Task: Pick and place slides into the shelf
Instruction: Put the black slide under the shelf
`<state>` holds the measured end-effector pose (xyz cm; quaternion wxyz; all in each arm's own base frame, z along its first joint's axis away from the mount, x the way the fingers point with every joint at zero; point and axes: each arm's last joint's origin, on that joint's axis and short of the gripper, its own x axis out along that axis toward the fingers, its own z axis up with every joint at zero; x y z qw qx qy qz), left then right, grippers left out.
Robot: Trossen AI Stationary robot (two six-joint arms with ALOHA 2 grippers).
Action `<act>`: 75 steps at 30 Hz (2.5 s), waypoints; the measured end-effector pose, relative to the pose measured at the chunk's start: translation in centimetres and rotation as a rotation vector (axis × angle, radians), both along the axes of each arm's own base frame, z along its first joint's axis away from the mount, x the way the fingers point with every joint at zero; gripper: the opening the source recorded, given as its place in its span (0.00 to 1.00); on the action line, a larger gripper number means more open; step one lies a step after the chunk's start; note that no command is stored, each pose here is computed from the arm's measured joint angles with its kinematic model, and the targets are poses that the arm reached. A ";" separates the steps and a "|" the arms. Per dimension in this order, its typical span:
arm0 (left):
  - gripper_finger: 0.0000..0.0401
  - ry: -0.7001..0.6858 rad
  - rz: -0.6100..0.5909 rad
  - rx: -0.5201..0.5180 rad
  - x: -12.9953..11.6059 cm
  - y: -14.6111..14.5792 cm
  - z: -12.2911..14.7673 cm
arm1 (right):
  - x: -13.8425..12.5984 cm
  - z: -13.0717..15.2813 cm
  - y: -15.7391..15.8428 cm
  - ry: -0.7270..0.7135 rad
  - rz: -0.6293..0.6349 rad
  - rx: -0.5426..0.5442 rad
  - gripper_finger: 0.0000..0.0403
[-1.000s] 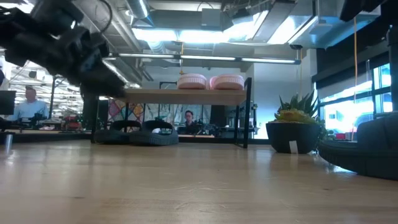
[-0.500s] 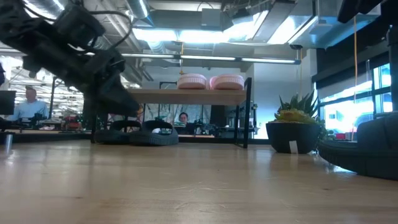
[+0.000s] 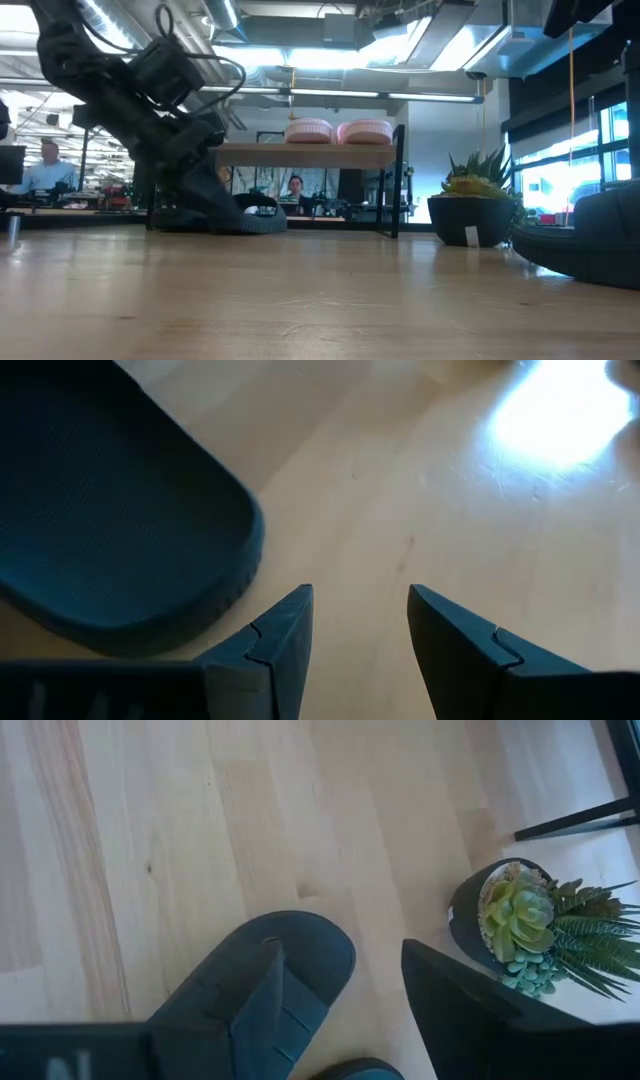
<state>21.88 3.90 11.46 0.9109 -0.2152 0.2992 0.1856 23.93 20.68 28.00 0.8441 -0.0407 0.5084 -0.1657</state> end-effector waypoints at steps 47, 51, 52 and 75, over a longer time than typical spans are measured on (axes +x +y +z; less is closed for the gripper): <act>0.39 -0.436 -0.720 -0.004 2.7 -11.0 8.8 | -0.2 -2.7 0.7 0.253 0.258 0.025 0.51; 0.39 -0.483 -0.674 0.096 1.2 -10.5 11.3 | -0.7 -4.9 1.1 0.326 0.282 0.096 0.51; 0.39 -0.476 -0.655 0.111 0.7 -10.3 11.7 | -0.9 -5.2 1.2 0.338 0.286 0.117 0.51; 0.39 -0.404 -0.482 0.278 -2.5 -8.9 13.4 | -0.7 -10.4 2.3 0.304 0.198 -0.021 0.47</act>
